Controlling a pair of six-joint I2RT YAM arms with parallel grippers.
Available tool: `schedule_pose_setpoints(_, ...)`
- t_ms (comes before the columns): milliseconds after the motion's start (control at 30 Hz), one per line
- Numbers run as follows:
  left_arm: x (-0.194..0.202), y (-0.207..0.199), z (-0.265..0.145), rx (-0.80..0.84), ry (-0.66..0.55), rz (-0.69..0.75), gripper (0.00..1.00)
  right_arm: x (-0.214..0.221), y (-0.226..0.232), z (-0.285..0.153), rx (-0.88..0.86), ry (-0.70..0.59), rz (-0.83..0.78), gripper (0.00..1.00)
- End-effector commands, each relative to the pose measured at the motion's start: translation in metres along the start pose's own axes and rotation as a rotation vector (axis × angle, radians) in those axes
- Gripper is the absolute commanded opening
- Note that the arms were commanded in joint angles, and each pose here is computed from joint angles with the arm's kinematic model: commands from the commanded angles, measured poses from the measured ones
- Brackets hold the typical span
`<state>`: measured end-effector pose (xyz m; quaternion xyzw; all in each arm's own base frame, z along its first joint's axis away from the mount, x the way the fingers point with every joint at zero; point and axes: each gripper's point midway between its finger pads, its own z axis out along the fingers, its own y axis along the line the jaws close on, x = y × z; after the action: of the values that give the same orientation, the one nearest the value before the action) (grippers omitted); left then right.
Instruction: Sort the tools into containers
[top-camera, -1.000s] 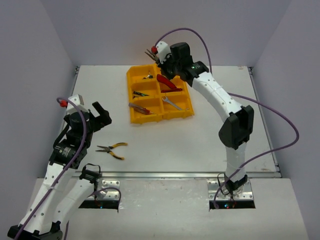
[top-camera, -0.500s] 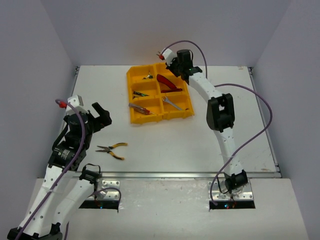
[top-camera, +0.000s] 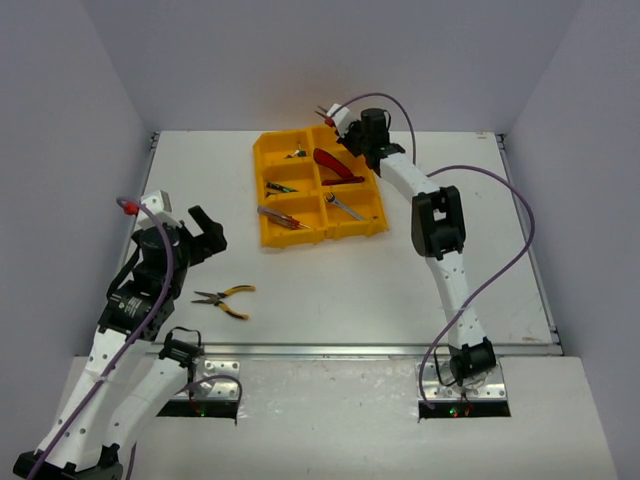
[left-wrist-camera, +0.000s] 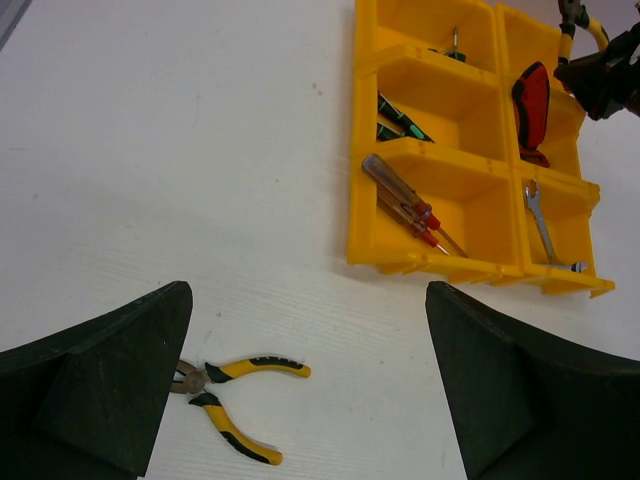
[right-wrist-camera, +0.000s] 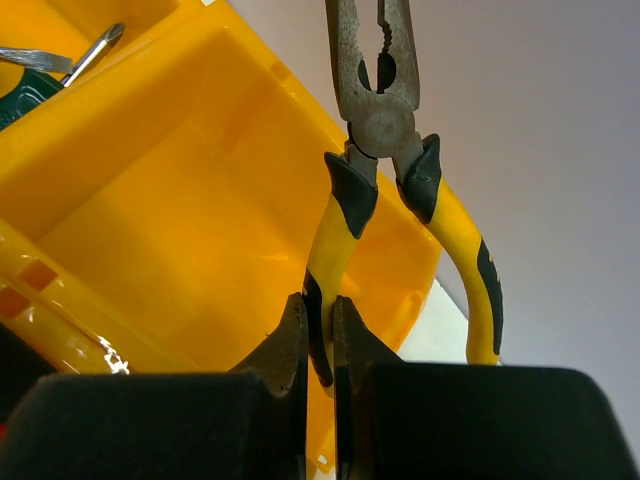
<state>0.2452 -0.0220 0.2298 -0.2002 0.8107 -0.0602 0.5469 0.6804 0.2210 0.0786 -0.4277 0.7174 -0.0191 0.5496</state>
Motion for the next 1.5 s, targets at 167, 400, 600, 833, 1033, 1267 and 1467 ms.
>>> schedule_pose_setpoints(167,-0.012,-0.010,-0.005,0.051,-0.056,-0.010,1.00,-0.064,-0.013,-0.016,0.047,-0.152,-0.059,0.22)
schedule_pose_setpoints(400,-0.014,-0.010,-0.008,0.057,-0.067,-0.013,1.00,-0.071,-0.003,-0.018,0.045,-0.139,-0.093,0.36)
schedule_pose_setpoints(600,-0.015,-0.010,-0.009,0.056,-0.071,-0.015,1.00,-0.082,0.000,-0.028,0.042,-0.151,-0.064,0.45)
schedule_pose_setpoints(833,-0.014,-0.004,-0.006,0.015,-0.069,-0.024,1.00,-0.157,-0.037,-0.092,0.181,-0.226,0.075,0.65)
schedule_pose_setpoints(1033,-0.020,0.021,-0.007,-0.140,-0.102,-0.076,1.00,-0.216,0.019,-0.156,0.151,-0.180,0.177,0.99)
schedule_pose_setpoints(1267,-0.044,0.049,-0.036,-0.220,-0.249,-0.182,1.00,-0.211,0.232,-0.246,-0.342,-0.046,0.295,0.99)
schedule_pose_setpoints(1467,-0.061,0.056,-0.063,-0.173,-0.362,-0.258,1.00,-0.168,0.369,-0.286,-0.614,0.092,0.121,0.98)
